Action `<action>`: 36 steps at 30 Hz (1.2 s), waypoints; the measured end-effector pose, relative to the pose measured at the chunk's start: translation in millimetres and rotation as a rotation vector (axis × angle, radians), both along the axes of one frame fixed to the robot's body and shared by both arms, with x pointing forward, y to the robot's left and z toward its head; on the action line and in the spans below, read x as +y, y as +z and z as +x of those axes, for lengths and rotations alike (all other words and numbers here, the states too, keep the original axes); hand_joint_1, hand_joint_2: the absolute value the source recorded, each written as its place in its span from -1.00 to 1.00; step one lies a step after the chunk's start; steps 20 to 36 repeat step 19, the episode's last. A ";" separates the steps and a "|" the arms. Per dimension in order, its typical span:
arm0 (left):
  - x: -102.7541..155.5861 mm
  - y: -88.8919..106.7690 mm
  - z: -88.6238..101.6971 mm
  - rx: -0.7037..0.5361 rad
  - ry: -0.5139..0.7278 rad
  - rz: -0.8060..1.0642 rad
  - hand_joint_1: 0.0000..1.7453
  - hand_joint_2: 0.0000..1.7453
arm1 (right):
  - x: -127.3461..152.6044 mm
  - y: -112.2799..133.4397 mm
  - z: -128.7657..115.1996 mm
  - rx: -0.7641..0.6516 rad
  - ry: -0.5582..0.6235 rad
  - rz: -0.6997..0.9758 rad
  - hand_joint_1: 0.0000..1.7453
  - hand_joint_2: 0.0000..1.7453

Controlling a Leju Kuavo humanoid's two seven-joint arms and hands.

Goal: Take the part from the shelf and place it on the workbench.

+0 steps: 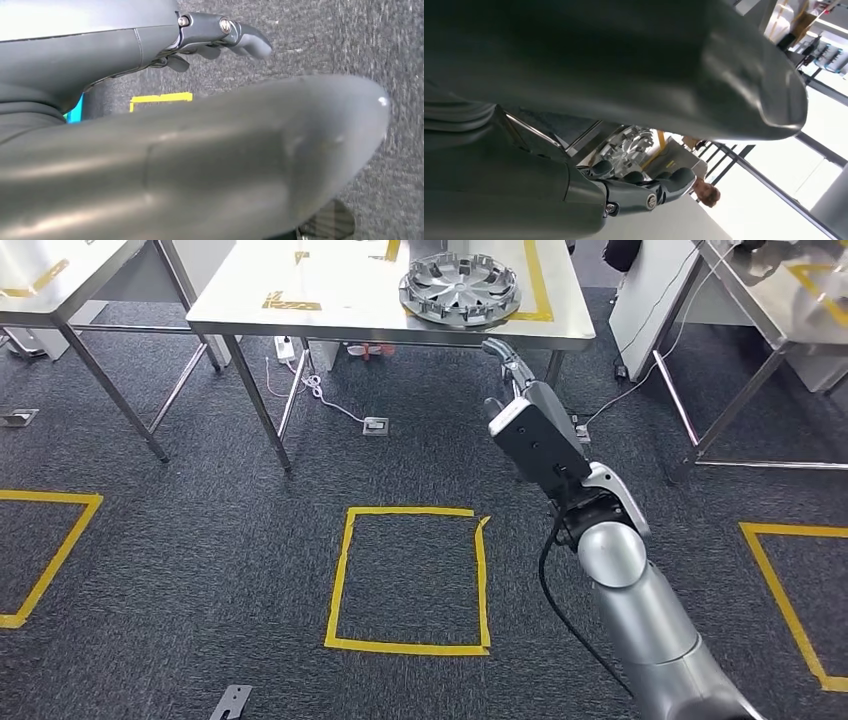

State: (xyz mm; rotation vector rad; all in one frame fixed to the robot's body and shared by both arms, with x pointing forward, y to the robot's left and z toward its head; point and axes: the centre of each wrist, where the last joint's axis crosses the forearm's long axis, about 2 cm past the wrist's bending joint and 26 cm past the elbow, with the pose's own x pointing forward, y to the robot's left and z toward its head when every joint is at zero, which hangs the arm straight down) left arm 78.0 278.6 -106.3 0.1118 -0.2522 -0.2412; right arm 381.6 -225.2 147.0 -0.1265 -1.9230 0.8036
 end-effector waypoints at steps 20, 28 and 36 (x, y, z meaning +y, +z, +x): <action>-1.9 -0.1 -0.7 0.032 -0.036 0.008 -1.00 1.00 | -49.4 -99.6 -35.8 0.547 -0.282 -0.171 -1.00 1.00; -1.9 -0.1 -0.7 0.032 -0.036 0.008 -1.00 1.00 | -49.4 -99.6 -35.8 0.547 -0.282 -0.171 -1.00 1.00; -1.9 -0.1 -0.7 0.032 -0.036 0.008 -1.00 1.00 | -49.4 -99.6 -35.8 0.547 -0.282 -0.171 -1.00 1.00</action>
